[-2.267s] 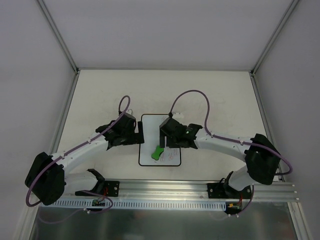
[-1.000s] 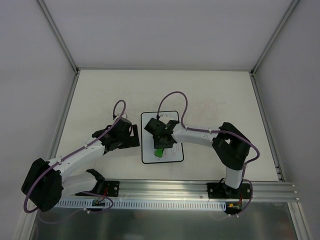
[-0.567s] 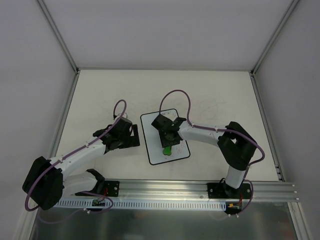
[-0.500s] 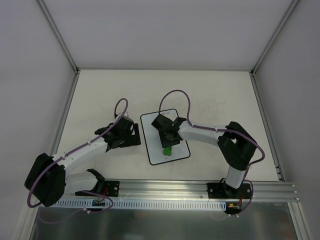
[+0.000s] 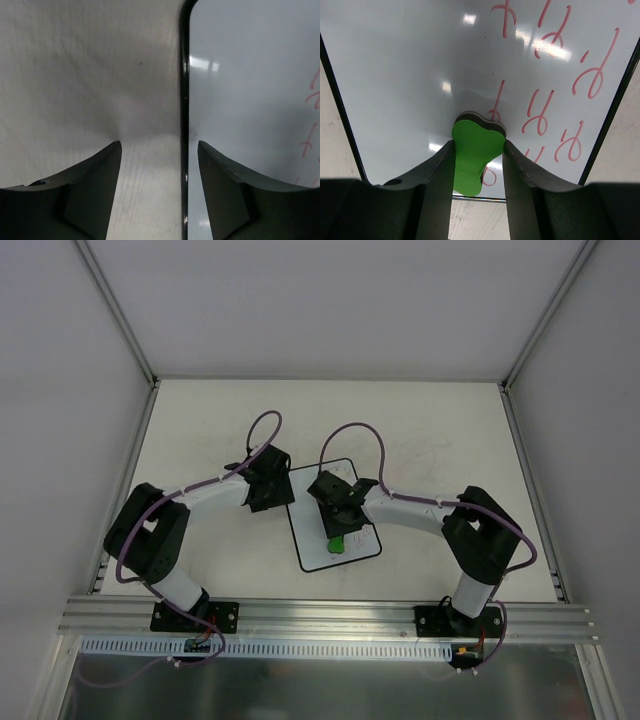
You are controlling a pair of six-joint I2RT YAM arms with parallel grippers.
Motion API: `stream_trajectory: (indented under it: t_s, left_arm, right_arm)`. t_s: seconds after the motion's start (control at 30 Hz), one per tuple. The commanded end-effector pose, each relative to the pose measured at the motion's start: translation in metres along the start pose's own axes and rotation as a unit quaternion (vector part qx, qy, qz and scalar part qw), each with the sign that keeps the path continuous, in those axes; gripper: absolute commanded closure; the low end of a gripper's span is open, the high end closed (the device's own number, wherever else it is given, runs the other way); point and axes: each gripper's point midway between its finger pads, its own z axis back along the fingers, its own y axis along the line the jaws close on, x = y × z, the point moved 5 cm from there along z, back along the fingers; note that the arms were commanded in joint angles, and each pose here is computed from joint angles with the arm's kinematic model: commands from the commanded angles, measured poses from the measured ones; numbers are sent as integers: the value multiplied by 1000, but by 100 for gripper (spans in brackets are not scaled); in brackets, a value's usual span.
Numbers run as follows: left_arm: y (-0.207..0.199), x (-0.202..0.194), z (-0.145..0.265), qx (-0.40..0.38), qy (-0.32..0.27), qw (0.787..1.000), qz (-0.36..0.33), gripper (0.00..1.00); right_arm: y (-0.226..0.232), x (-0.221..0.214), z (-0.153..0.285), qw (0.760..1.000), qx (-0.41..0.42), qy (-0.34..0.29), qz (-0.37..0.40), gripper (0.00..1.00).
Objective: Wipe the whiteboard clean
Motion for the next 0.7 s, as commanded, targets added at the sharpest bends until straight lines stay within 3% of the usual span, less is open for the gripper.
stream_trajectory:
  t_s: [0.0, 0.27, 0.47, 0.6, 0.67]
  left_arm:
    - [-1, 6, -13, 14, 9, 1000, 23, 39]
    - [0, -5, -26, 22, 34, 999, 23, 63]
    - [-1, -10, -29, 18, 50, 998, 21, 63]
    - [-2, -17, -36, 23, 63, 998, 21, 69]
    - [0, -20, -38, 30, 67, 997, 25, 85]
  right_arm:
    - [2, 3, 12, 1000, 24, -17, 3, 76]
    - [8, 3, 12, 999, 33, -19, 12, 77]
    - [15, 4, 12, 999, 39, -19, 19, 77]
    - [20, 5, 12, 999, 41, -20, 23, 78]
    - [22, 5, 13, 999, 42, -21, 25, 78]
